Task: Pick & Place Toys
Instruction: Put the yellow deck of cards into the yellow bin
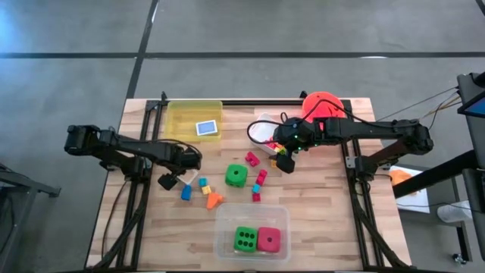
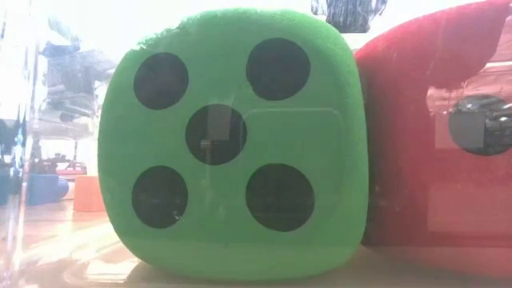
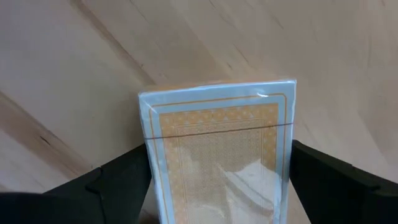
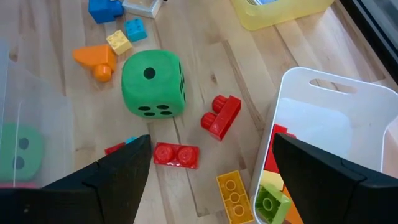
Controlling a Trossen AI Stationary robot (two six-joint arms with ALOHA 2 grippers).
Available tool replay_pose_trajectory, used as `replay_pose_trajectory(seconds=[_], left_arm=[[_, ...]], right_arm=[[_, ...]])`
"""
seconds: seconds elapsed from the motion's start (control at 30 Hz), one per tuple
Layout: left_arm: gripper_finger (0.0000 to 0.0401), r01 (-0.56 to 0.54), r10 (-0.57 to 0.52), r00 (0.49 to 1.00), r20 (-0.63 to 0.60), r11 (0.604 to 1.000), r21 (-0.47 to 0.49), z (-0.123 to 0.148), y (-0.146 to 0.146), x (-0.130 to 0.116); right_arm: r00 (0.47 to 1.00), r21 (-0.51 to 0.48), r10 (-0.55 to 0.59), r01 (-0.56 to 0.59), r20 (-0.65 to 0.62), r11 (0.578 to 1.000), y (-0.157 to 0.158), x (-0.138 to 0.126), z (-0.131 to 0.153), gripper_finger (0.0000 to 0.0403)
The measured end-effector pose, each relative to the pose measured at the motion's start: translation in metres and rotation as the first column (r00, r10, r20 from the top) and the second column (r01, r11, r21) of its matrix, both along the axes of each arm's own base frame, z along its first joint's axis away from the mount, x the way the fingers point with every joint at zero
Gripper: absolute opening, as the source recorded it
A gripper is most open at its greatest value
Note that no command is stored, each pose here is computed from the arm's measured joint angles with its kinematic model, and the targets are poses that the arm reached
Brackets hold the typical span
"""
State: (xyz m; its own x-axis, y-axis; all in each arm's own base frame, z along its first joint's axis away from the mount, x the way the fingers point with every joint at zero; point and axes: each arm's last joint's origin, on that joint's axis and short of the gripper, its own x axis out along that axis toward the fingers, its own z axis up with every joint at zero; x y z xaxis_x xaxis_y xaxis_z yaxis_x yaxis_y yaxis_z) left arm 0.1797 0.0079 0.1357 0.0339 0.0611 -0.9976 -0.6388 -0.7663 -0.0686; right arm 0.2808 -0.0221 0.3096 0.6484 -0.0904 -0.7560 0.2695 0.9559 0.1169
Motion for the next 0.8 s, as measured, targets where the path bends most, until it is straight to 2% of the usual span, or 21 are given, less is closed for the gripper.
replay_pose_trajectory(seconds=[0.37,0.63,0.7,0.8], left_arm=[[0.0354,-0.006,0.006,1.000,-0.004,1.000,0.000,-0.0003,0.0002,-0.0006],[0.0352,0.034,-0.034,0.999,0.000,0.999,-0.020,-0.0004,0.0008,-0.0002],[0.0342,0.057,-0.057,0.998,0.002,0.998,-0.021,-0.0006,0.0008,-0.0001],[0.0303,0.112,-0.112,0.994,0.003,0.993,-0.028,-0.0006,0.0005,0.0001]], right_arm=[[1.000,-0.001,0.001,-0.001,-0.004,1.000,0.0000,-0.0002,-0.0014,0.0330],[1.000,-0.002,-0.001,0.001,-0.004,1.000,0.0000,-0.0002,-0.0014,0.0330],[1.000,-0.002,-0.001,0.001,-0.004,1.000,-0.0001,-0.0002,-0.0014,0.0330],[1.000,-0.003,-0.001,0.001,-0.004,1.000,-0.0001,-0.0002,-0.0014,0.0330]])
